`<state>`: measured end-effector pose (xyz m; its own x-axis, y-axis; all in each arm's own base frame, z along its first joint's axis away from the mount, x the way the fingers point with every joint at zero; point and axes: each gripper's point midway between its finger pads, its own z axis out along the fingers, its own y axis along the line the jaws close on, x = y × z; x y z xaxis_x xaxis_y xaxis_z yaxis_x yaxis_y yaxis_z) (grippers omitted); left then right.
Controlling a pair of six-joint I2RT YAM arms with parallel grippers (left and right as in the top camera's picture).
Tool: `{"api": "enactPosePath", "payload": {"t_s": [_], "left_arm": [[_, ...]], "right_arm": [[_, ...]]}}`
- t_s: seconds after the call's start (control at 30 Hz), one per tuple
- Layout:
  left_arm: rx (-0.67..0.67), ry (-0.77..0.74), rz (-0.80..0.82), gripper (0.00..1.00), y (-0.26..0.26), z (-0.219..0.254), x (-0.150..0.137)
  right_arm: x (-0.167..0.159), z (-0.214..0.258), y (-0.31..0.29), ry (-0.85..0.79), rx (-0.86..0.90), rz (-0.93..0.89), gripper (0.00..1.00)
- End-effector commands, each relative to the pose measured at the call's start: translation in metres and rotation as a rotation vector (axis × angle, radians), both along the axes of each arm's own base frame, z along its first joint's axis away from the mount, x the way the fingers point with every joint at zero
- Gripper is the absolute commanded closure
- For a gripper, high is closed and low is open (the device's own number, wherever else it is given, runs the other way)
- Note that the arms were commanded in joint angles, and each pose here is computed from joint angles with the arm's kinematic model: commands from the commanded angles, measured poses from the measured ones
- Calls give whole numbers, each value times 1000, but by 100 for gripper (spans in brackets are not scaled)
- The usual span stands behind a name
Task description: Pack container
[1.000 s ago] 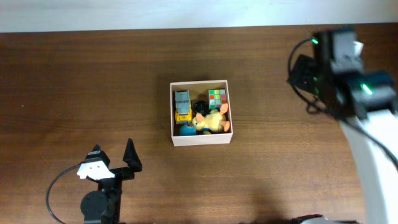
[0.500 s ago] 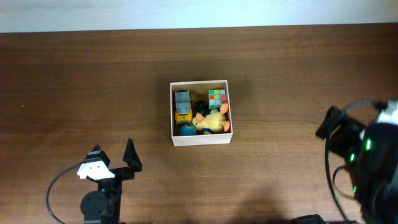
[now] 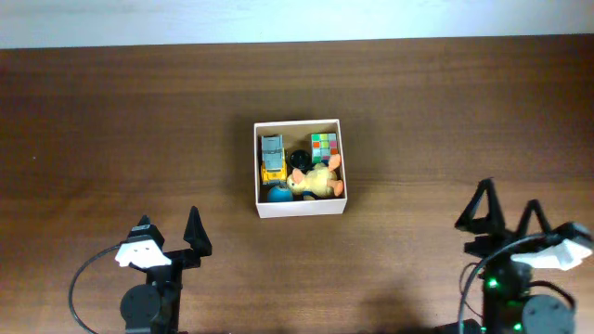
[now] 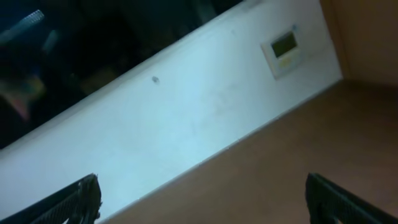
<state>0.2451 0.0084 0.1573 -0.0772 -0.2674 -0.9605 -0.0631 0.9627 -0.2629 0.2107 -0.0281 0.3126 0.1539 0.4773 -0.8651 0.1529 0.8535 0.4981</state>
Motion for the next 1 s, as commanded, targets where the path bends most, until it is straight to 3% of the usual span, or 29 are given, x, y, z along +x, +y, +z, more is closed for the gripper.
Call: {"api": "enactPosePath", "payload": {"t_s": [0.0, 0.57, 0.97], "left_arm": [[15, -5, -11, 1, -1, 0, 0], [15, -5, -11, 1, -1, 0, 0], [15, -5, -11, 1, -1, 0, 0]], "right_arm": [[4, -27, 7, -38, 5, 37, 1], [26, -132, 10, 122, -34, 31, 1], [31, -153, 30, 209, -384, 151, 1]]}}
